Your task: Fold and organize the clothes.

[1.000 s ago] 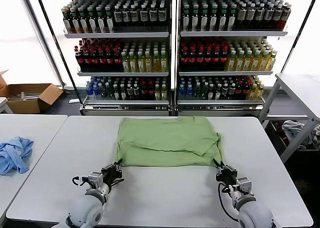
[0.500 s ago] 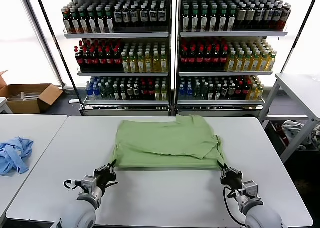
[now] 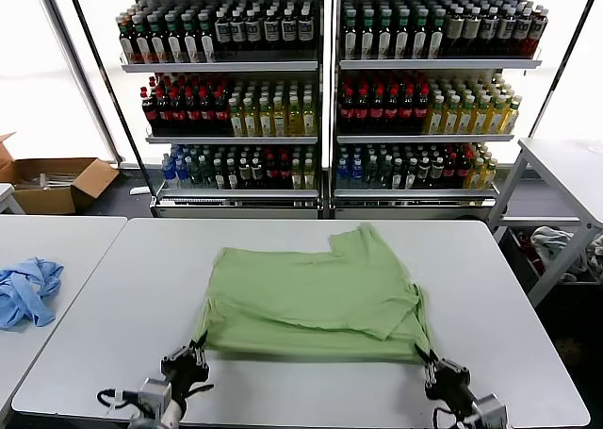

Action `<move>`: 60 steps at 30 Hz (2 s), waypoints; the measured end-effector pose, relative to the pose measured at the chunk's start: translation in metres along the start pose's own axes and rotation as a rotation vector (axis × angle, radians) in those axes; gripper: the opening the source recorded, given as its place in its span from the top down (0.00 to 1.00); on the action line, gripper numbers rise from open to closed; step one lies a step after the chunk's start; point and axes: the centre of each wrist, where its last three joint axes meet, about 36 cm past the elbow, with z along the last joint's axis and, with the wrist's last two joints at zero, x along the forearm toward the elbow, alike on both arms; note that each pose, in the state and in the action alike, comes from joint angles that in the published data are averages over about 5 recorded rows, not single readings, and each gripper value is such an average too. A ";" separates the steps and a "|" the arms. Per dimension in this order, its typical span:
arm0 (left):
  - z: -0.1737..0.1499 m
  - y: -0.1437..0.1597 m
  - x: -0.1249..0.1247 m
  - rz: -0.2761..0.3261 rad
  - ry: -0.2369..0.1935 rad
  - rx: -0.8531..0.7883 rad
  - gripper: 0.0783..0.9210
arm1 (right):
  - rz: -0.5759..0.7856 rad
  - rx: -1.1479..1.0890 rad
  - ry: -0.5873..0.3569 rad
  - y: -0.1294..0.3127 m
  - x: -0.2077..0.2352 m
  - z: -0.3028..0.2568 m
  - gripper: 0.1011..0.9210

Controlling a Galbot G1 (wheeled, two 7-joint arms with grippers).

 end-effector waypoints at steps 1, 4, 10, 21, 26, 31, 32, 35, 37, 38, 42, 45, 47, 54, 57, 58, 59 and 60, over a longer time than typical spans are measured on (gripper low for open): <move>0.002 -0.002 0.007 -0.010 0.004 -0.004 0.98 | -0.003 0.004 0.005 0.002 0.005 0.001 0.97; 0.008 -0.008 0.028 -0.040 0.020 -0.012 0.98 | -0.010 0.016 0.019 0.008 0.018 0.003 0.97; 0.025 -0.021 0.061 -0.099 0.062 -0.023 0.98 | -0.014 0.036 0.036 0.014 0.034 0.006 0.97; 0.037 -0.033 0.087 -0.185 0.062 -0.034 0.78 | 0.007 0.020 0.037 0.024 0.054 0.000 0.69; 0.032 -0.031 0.089 -0.212 0.021 -0.037 0.60 | 0.031 0.002 0.020 0.026 0.063 -0.007 0.51; 0.020 -0.026 0.089 -0.234 -0.032 -0.047 0.43 | 0.063 -0.012 -0.022 0.023 0.069 -0.029 0.33; 0.015 -0.024 0.088 -0.238 -0.046 -0.048 0.40 | 0.069 -0.015 -0.034 0.021 0.069 -0.035 0.30; -0.006 -0.017 0.085 -0.252 -0.098 -0.046 0.29 | 0.084 -0.021 -0.071 0.016 0.066 -0.053 0.20; -0.021 -0.012 0.081 -0.254 -0.131 -0.039 0.22 | 0.090 -0.020 -0.099 0.011 0.061 -0.064 0.15; -0.028 -0.010 0.079 -0.252 -0.146 -0.033 0.19 | 0.093 -0.018 -0.115 0.009 0.057 -0.069 0.13; -0.048 -0.004 0.066 -0.221 -0.192 -0.008 0.13 | 0.103 -0.020 -0.172 -0.005 0.032 -0.084 0.12; -0.055 0.001 0.050 -0.185 -0.211 0.008 0.12 | 0.106 -0.036 -0.206 -0.017 0.005 -0.093 0.12; -0.057 0.005 0.038 -0.158 -0.217 0.018 0.12 | 0.105 -0.052 -0.226 -0.025 -0.015 -0.099 0.12; -0.065 0.020 -0.006 -0.052 -0.208 0.044 0.12 | 0.086 -0.113 -0.268 -0.050 -0.099 -0.121 0.12; -0.068 0.027 -0.025 -0.002 -0.189 0.054 0.12 | 0.064 -0.132 -0.260 -0.056 -0.134 -0.131 0.12; -0.069 0.030 -0.031 0.015 -0.181 0.055 0.12 | 0.055 -0.137 -0.253 -0.057 -0.145 -0.134 0.12; -0.070 0.033 -0.037 0.031 -0.173 0.056 0.12 | 0.046 -0.140 -0.245 -0.058 -0.155 -0.138 0.12; -0.070 0.035 -0.042 0.047 -0.164 0.055 0.12 | 0.036 -0.142 -0.234 -0.058 -0.166 -0.141 0.12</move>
